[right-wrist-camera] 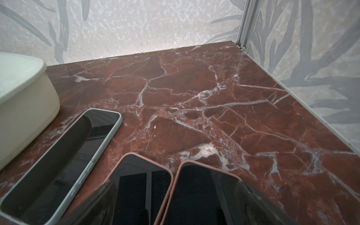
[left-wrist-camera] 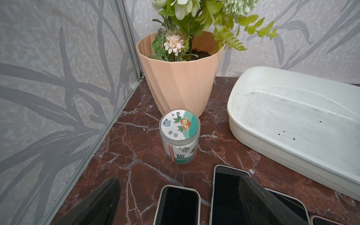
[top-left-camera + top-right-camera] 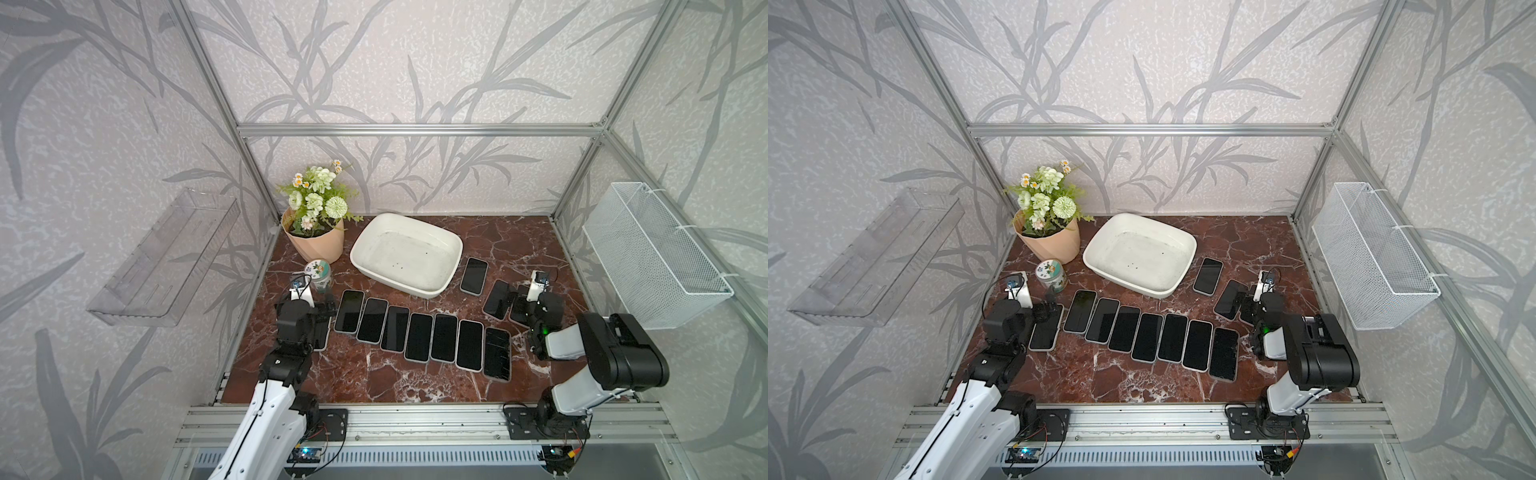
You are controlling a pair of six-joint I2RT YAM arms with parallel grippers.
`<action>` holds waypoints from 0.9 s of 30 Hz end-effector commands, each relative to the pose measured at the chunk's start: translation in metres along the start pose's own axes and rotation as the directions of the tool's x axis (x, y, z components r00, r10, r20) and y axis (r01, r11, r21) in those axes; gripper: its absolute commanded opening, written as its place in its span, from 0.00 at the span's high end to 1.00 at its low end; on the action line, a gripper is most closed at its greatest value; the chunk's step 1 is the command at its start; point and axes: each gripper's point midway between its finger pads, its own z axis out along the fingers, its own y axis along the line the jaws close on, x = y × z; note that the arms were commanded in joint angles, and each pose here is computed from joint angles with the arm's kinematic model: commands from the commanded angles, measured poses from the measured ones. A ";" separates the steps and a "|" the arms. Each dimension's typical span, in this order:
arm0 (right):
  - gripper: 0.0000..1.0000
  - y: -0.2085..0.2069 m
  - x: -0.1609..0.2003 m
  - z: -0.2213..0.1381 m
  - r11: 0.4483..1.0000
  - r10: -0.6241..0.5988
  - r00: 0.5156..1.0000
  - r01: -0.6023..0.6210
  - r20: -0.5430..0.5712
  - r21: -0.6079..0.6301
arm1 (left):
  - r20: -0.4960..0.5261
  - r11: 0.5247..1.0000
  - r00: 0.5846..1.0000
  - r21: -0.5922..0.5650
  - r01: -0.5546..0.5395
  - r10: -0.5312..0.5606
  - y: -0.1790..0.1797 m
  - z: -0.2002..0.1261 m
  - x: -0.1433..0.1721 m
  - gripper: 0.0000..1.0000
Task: Take the phone out of the storage box
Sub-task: Reset both arms
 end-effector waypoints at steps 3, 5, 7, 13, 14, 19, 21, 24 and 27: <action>0.01 0.010 -0.035 0.004 0.999 -0.011 0.994 0.016 0.112 -0.046 | 0.012 0.998 0.999 -0.039 -0.046 0.047 -0.002 0.029 -0.002 0.00; 0.01 0.011 -0.035 0.005 0.998 -0.014 0.994 0.019 0.107 -0.053 | -0.009 0.997 0.998 -0.040 -0.064 0.064 -0.005 0.043 0.004 0.00; 0.01 0.012 -0.035 0.007 0.998 -0.015 0.995 0.020 0.096 -0.054 | -0.018 0.997 0.997 -0.040 -0.070 0.069 -0.009 0.056 0.010 0.00; 0.01 0.017 -0.034 0.012 0.996 -0.025 0.997 0.031 0.067 -0.079 | -0.037 0.997 0.997 -0.025 -0.073 0.072 -0.020 0.088 0.029 0.00; 0.01 0.017 -0.034 0.012 0.996 -0.026 0.997 0.031 0.068 -0.081 | -0.044 0.997 0.996 -0.022 -0.075 0.074 -0.021 0.093 0.033 0.00; 0.01 0.019 -0.034 0.014 0.996 -0.029 0.998 0.034 0.056 -0.088 | -0.061 0.991 0.990 0.023 -0.129 0.130 -0.033 0.107 0.036 0.00; 0.01 0.019 -0.034 0.015 0.995 -0.030 0.998 0.034 0.049 -0.090 | -0.041 0.989 0.989 0.030 -0.142 0.143 -0.033 0.111 0.039 0.00; 0.01 0.019 -0.034 0.016 0.995 -0.030 0.999 0.034 0.043 -0.091 | -0.048 0.994 0.993 0.014 -0.110 0.110 -0.027 0.115 0.042 0.00; 0.01 0.020 -0.033 0.016 0.995 -0.031 0.999 0.035 0.042 -0.091 | -0.034 0.997 0.997 0.014 -0.074 0.075 -0.021 0.116 0.047 0.00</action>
